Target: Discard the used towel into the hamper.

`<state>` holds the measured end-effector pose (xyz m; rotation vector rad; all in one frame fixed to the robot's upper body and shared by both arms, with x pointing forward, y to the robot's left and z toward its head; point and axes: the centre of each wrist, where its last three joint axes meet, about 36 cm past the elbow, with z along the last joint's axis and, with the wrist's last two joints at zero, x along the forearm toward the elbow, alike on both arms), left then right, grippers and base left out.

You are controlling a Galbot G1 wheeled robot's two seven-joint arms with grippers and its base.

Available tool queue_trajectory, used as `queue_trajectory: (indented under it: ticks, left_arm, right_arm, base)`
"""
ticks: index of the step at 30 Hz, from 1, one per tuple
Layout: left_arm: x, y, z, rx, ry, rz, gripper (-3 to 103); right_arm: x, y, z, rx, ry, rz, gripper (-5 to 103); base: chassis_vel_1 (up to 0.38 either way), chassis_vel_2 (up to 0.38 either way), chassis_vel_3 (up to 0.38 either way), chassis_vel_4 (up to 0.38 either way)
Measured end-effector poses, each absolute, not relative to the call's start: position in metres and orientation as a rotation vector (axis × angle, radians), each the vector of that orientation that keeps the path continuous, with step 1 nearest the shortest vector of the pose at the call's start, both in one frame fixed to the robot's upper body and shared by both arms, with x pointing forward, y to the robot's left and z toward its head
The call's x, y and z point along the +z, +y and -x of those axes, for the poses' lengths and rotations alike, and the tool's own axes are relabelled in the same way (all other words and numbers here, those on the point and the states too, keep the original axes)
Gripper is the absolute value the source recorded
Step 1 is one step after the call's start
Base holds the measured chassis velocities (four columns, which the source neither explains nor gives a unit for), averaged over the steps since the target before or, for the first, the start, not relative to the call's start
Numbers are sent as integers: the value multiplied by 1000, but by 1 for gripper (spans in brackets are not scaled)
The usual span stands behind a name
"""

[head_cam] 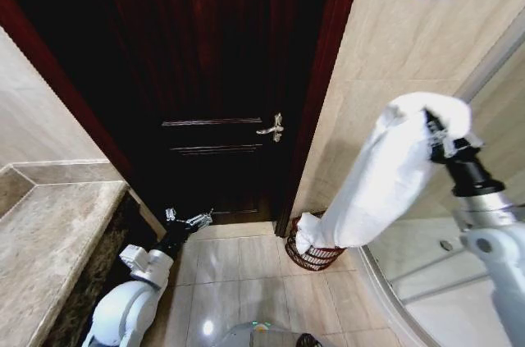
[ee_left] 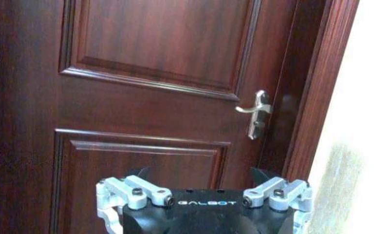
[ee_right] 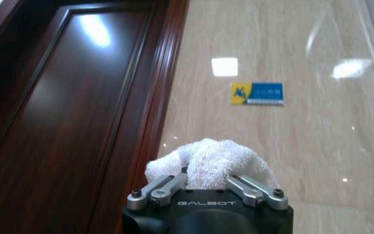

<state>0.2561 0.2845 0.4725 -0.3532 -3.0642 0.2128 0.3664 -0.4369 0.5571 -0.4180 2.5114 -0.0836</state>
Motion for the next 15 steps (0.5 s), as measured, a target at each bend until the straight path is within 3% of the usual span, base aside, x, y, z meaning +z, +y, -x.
queue_trajectory:
  ticks: [15]
  left_arm:
    - [472,284,-256,213,-3064,353,100]
  right_arm:
    - [489,-452,-381,-78,2631,325,7]
  base:
    - [0,0,0,0]
